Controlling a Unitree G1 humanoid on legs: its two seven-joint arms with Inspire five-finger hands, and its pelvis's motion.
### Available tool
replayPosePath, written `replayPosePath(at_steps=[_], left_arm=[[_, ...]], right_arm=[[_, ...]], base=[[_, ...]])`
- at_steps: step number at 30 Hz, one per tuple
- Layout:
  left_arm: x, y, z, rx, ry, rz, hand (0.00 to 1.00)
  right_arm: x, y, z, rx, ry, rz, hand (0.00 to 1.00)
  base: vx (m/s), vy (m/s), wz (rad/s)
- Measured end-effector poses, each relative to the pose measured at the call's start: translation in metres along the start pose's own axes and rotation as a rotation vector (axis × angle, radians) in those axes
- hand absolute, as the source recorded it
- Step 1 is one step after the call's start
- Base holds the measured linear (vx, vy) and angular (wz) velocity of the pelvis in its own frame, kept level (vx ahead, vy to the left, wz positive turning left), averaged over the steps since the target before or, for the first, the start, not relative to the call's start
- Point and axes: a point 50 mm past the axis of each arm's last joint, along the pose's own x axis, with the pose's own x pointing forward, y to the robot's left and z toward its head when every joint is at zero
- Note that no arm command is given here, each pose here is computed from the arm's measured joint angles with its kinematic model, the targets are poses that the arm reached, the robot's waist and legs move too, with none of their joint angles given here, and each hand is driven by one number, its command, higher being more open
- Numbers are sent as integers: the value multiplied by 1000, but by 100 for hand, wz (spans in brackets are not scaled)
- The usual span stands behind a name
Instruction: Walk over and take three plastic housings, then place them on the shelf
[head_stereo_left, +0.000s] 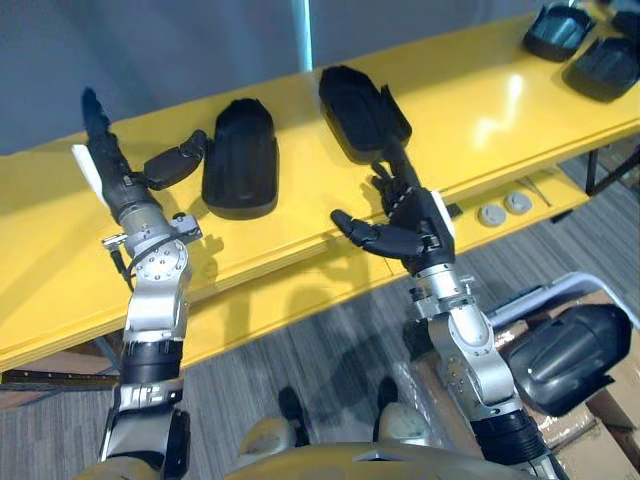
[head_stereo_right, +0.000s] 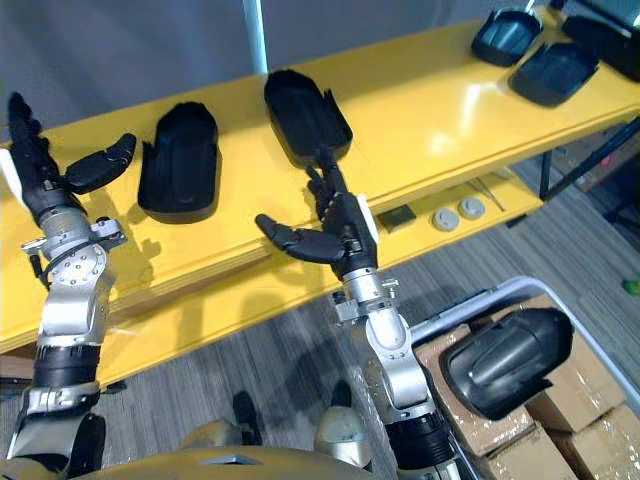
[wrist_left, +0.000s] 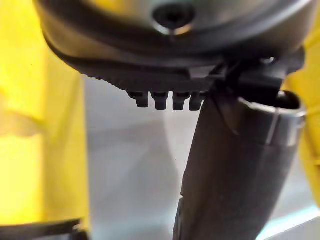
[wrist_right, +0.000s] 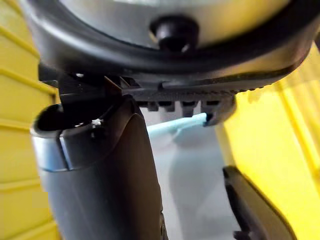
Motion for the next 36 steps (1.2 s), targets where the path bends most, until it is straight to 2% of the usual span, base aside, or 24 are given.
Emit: replayPosePath(at_steps=[3,8,15,21,27,36], left_arm=[[-12,9,11,55,-76,-15,100],[-34,13,-2,25,3,-64,100],[-63,14,-9,-96,78,-239,100],[-72,19,2,-197,10,-329,100],[-80,23,-3,-242,43,-383,100],[-81,24,-4,-302,59,-376,100]], right_arm=[[5,-14,6,-48,-6,-23,100],[38,-35,12,-98,-4,-81,100],[66,-71,-2,-143,134,-182,100],[90,-99,4,-152,195,-212,100],[107,-120,16,-160,234,-180,100],[133,-136,53,-255,232,-134,100]], base=[[-26,8,13],[-61,-2,22],[-27,-6,27],[9,0,21],[-8,11,15],[-12,27,10]])
